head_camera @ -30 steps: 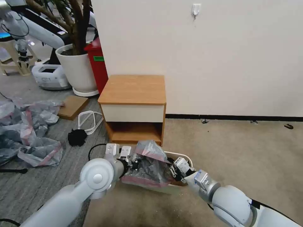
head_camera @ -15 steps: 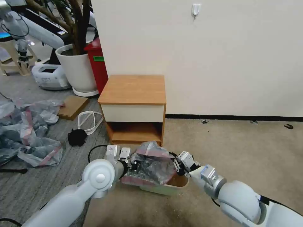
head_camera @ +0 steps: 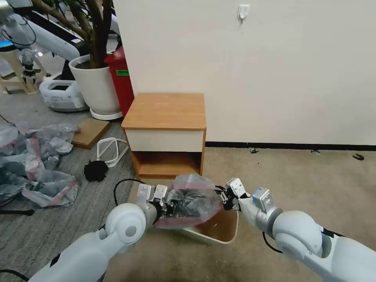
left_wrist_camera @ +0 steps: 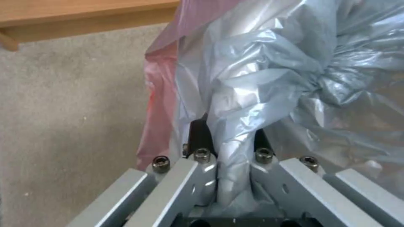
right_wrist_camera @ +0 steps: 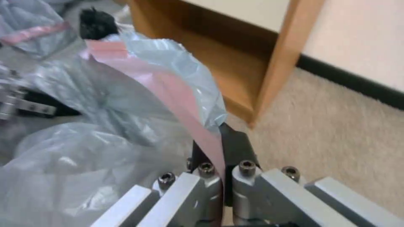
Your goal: Pick up the garbage bag from the table and place it over the trash can.
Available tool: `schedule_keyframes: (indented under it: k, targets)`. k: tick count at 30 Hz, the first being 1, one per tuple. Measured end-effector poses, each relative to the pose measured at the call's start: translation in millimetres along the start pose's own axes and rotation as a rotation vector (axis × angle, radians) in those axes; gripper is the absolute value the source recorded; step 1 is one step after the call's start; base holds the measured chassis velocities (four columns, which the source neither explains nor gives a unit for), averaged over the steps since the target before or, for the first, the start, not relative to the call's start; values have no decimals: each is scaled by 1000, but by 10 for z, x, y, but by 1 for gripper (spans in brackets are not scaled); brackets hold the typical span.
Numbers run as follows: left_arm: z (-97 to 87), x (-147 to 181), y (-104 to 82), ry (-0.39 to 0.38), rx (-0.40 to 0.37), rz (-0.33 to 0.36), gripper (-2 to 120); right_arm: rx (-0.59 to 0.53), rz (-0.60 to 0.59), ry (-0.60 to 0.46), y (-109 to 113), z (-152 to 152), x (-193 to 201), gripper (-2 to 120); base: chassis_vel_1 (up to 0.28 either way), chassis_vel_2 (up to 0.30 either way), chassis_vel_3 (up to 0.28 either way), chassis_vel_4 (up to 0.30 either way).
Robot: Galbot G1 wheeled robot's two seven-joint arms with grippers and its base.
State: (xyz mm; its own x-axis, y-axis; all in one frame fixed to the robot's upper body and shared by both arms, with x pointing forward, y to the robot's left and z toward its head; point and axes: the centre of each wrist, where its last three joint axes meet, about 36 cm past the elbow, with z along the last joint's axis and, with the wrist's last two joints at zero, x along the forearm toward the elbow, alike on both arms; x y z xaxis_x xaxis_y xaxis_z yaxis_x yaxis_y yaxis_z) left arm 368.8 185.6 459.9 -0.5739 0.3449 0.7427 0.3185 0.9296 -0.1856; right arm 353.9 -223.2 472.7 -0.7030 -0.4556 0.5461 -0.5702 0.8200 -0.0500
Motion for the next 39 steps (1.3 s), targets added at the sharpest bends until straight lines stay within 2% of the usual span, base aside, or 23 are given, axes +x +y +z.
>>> schedule_keyframes:
  k: [19, 39]
  targets:
    - [55, 75, 114, -26, 11, 41, 4, -87, 76, 148, -198, 8, 6, 0, 0, 0, 0, 0]
    - [84, 128, 238, -62, 68, 2, 4, -126, 95, 162, -245, 51, 98, 0, 0, 0, 0, 0]
